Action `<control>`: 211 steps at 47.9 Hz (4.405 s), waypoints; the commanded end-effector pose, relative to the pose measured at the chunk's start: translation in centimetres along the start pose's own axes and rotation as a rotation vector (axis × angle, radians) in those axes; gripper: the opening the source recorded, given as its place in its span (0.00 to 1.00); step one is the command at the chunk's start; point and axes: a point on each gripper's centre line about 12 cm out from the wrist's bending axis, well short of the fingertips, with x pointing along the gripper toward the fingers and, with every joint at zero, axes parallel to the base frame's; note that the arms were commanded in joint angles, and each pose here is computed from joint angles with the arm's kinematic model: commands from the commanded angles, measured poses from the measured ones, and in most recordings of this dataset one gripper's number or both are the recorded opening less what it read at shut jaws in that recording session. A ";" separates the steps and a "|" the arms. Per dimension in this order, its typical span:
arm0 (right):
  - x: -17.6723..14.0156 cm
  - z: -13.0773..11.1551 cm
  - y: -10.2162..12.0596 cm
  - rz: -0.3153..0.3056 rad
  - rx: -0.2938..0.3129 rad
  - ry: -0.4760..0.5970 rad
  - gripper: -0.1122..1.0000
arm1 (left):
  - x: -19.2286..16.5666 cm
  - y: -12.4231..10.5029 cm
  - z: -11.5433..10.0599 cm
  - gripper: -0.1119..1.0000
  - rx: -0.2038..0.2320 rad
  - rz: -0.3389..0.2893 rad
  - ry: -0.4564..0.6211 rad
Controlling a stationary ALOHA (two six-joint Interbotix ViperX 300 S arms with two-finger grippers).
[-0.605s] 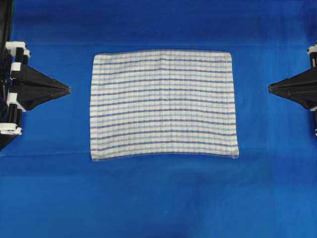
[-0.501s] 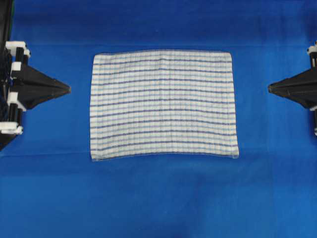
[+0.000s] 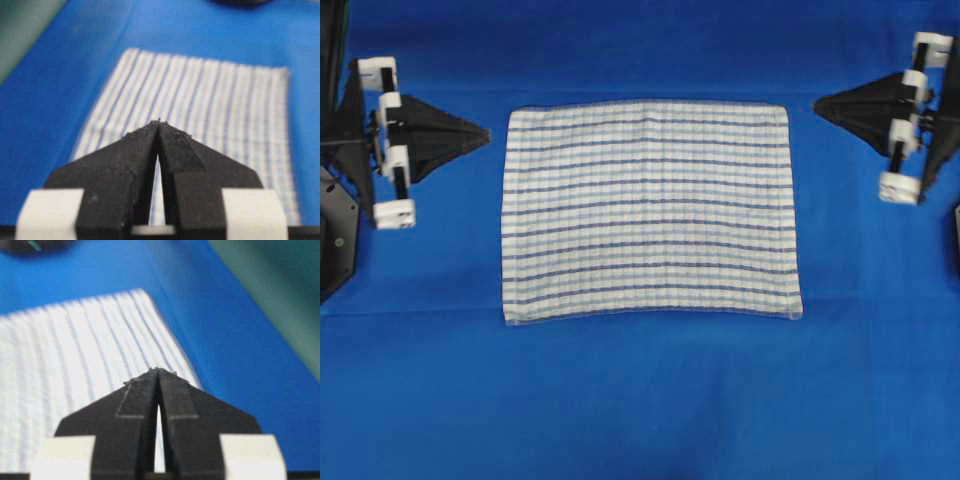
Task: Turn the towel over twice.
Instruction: 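Move both grippers to the towel's near corners and pinch them, then lift the towel corners with both grippers and pull away, then swing the held edge back and lay the towel flat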
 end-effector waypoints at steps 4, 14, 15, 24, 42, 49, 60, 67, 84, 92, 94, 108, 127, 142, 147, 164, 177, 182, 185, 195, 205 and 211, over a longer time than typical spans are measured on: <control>2.0 -0.5 -1.3 -0.051 0.026 0.059 0.11 | 1.2 1.8 -1.9 0.13 -0.010 0.078 0.058; 4.8 -3.3 -3.1 -0.108 0.047 0.187 0.41 | 2.9 3.9 -5.1 0.63 -0.027 0.157 0.163; 5.1 -3.6 -3.3 -0.114 0.050 0.199 0.47 | 3.1 4.0 -5.4 0.69 -0.029 0.162 0.175; 7.1 -6.1 -5.2 -0.164 0.070 0.287 0.66 | 4.1 5.6 -7.6 0.88 -0.013 0.209 0.238; 10.2 -11.3 -6.9 -0.200 0.091 0.424 0.63 | 5.5 8.1 -12.3 0.88 -0.019 0.283 0.339; 10.8 -12.7 -7.4 -0.208 0.099 0.461 0.63 | 6.2 8.8 -13.8 0.88 -0.027 0.298 0.376; 10.9 -12.7 -7.7 -0.216 0.102 0.458 0.62 | 6.8 10.2 -16.4 0.81 -0.054 0.334 0.461; 10.8 -12.9 -7.7 -0.216 0.103 0.467 0.52 | 6.7 10.3 -17.4 0.55 -0.064 0.336 0.505; 10.7 -12.9 -7.6 -0.214 0.101 0.472 0.13 | 6.5 10.2 -17.4 0.12 -0.065 0.333 0.519; 10.7 -12.6 -7.6 -0.216 0.104 0.461 0.13 | 6.6 10.3 -16.7 0.12 -0.064 0.333 0.510; 10.6 -12.2 -7.6 -0.216 0.103 0.450 0.13 | 6.7 10.3 -16.3 0.12 -0.062 0.334 0.498; 9.5 -8.1 -10.2 -0.288 0.118 0.345 0.13 | 6.8 11.7 -10.5 0.12 -0.030 0.374 0.366; 8.0 -0.6 -13.4 -0.370 0.049 0.214 0.13 | 6.4 13.7 -1.1 0.12 0.134 0.432 0.158; 6.5 6.1 -14.3 -0.393 -0.039 0.137 0.13 | 5.2 14.2 3.9 0.12 0.170 0.477 0.014; 6.3 7.6 -14.3 -0.396 -0.055 0.111 0.13 | 4.9 14.1 5.1 0.12 0.178 0.482 -0.020; 4.7 10.8 -13.1 -0.380 -0.082 0.079 0.13 | 3.1 13.0 7.5 0.12 0.198 0.482 -0.112; 2.8 11.9 -11.0 -0.341 -0.102 0.098 0.13 | 2.5 11.6 7.5 0.12 0.204 0.450 -0.129; 2.5 11.7 -10.0 -0.310 -0.104 0.129 0.13 | 2.7 10.7 7.1 0.12 0.202 0.415 -0.124; 2.5 11.2 -9.3 -0.289 -0.103 0.155 0.13 | 2.8 10.2 6.5 0.12 0.200 0.397 -0.109; 2.8 9.6 -5.9 -0.176 -0.101 0.251 0.13 | 2.9 8.7 3.8 0.12 0.185 0.336 -0.034; 2.7 7.6 -1.7 -0.050 -0.071 0.295 0.13 | 2.9 5.8 1.0 0.12 0.138 0.225 0.046; 2.4 5.5 0.9 0.024 -0.036 0.336 0.13 | 2.7 3.7 -0.4 0.12 0.124 0.142 0.111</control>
